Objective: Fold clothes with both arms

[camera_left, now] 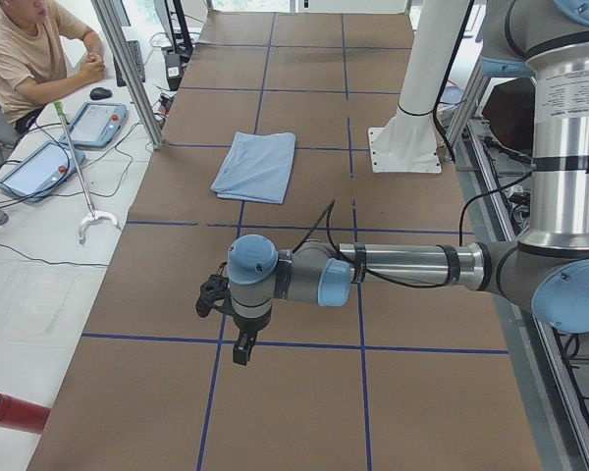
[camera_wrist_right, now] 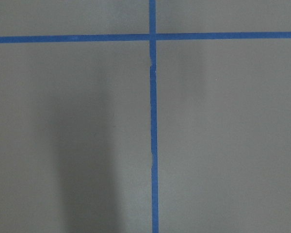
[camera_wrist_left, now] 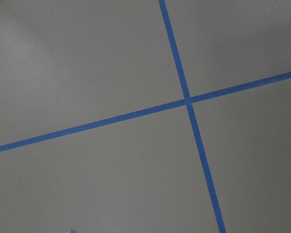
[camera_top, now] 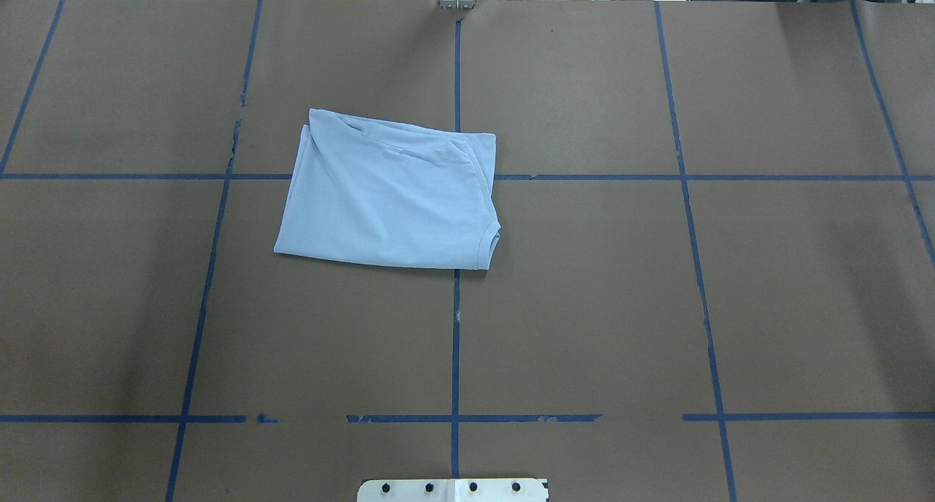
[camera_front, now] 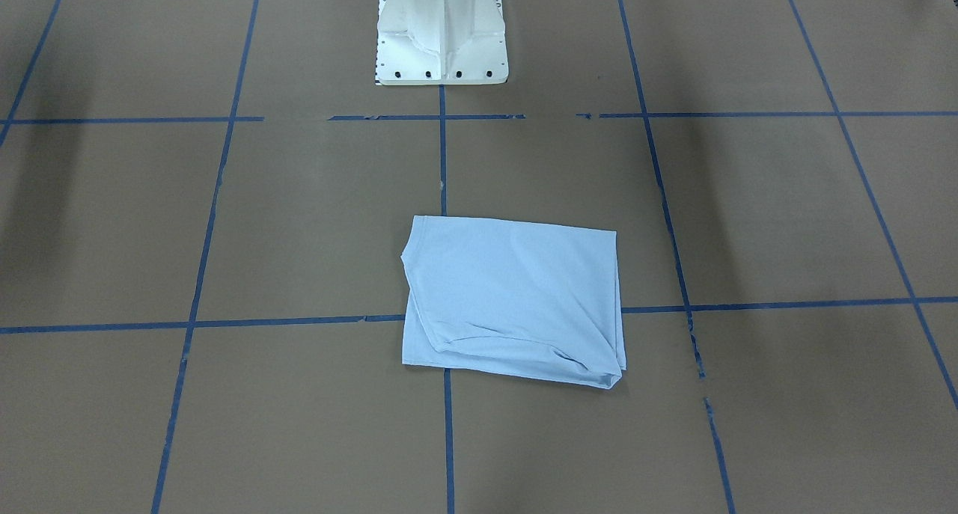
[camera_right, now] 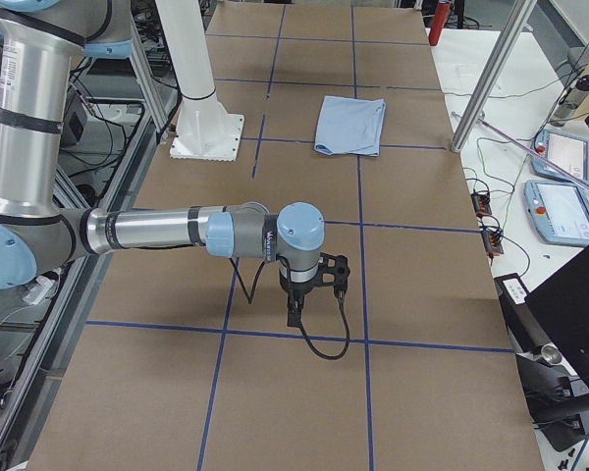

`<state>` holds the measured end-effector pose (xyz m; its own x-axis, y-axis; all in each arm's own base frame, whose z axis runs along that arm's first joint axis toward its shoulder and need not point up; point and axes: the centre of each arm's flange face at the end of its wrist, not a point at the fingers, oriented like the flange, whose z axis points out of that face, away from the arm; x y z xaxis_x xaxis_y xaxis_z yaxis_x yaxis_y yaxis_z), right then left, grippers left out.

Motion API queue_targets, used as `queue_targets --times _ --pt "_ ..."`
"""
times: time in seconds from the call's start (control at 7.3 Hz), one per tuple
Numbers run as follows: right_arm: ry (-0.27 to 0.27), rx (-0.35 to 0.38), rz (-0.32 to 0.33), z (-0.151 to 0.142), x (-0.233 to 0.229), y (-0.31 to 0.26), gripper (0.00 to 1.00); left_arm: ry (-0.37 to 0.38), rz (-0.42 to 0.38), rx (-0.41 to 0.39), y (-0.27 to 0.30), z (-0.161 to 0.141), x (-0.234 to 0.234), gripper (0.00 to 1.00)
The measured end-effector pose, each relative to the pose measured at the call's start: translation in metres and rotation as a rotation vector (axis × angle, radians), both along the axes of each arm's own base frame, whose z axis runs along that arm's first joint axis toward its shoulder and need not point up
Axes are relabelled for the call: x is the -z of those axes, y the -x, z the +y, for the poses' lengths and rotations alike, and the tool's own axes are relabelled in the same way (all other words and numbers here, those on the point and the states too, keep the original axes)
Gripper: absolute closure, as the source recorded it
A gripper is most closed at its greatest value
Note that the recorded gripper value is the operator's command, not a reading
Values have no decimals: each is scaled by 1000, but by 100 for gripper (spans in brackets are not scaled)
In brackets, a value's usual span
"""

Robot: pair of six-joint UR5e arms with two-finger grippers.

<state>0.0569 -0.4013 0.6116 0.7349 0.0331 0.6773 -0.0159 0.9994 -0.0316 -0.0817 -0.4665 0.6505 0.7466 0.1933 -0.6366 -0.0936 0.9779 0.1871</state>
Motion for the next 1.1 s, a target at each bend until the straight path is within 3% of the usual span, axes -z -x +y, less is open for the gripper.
queue_targets --times 0.41,0.82,1.1 --pt "1 0 3 0 -1 0 0 83 26 -2 -2 7 5 0" --pt "-8 2 0 -2 3 0 0 63 75 -10 -6 4 12 0" --pt "-16 6 -1 -3 4 0 0 10 77 -14 -6 0 18 0"
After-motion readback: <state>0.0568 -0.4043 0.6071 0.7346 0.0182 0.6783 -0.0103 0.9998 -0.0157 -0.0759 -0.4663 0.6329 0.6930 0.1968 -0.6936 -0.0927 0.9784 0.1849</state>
